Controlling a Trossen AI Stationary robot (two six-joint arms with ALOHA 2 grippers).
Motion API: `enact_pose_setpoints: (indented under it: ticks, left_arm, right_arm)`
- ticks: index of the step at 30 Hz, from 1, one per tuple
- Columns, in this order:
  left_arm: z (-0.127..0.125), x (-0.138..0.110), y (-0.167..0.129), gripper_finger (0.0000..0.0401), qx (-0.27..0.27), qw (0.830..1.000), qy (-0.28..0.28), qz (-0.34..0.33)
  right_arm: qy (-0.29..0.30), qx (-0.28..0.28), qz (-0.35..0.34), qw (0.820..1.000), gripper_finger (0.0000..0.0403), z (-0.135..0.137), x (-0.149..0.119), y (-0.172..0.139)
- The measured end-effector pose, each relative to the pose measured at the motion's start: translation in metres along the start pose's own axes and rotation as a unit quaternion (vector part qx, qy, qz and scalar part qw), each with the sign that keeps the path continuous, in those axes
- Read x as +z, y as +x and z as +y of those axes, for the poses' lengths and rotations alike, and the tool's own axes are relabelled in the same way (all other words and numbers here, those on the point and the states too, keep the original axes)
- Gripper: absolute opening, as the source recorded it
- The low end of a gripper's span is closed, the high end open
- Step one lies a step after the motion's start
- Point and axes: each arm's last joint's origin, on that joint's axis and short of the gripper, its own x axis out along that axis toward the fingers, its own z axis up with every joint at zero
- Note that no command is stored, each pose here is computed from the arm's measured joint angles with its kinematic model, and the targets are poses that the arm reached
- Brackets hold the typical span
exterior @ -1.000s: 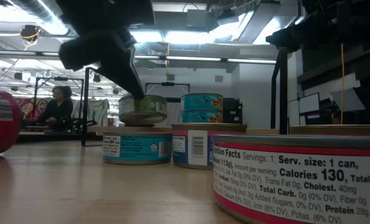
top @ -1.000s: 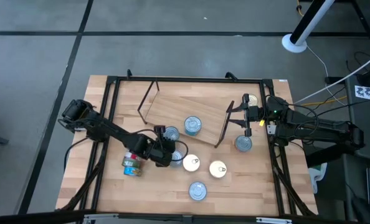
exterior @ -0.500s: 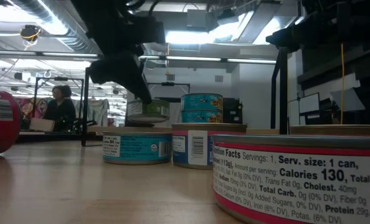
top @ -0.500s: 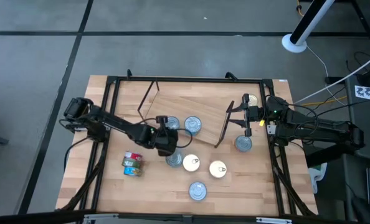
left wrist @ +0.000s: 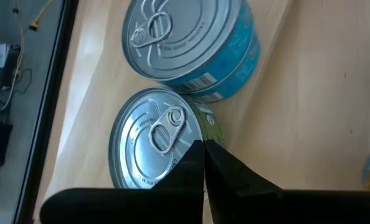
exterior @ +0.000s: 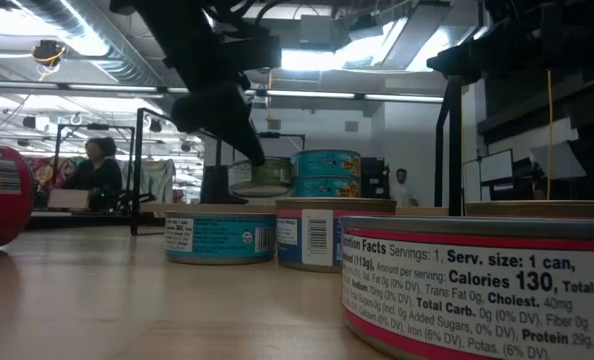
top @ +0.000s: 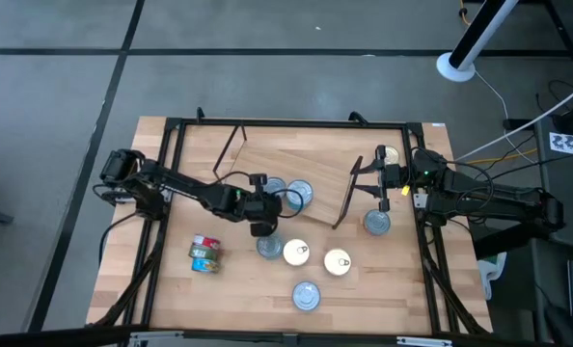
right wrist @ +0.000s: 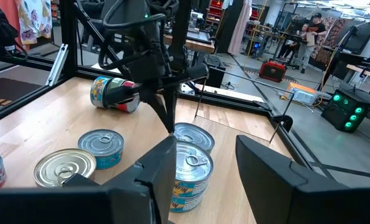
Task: Stack canned seafood by type on shelf
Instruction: Put the green tuna can on the shelf, then stack the yellow-blue tuna can on top of the yellow-blue tuna cans on the shelf
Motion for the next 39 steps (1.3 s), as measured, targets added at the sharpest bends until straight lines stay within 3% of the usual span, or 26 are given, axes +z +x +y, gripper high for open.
enact_pose_setpoints:
  ticks: [15,33,39]
  left_arm:
    - [0.002,0.000,0.003,0.0008,-0.025,1.000,0.006,0.002]
    - [0.008,0.002,0.005,0.0093,-0.020,1.000,-0.019,0.005]
    - [0.008,0.019,-0.011,0.0093,-0.028,0.997,-0.074,-0.015]
  right_arm:
    - [0.000,0.000,0.000,1.000,0.0168,0.000,0.000,0.000]
    - [0.000,0.000,0.000,1.000,0.0168,0.000,0.000,0.000]
    - [0.000,0.000,0.000,1.000,0.0168,0.000,0.000,0.000]
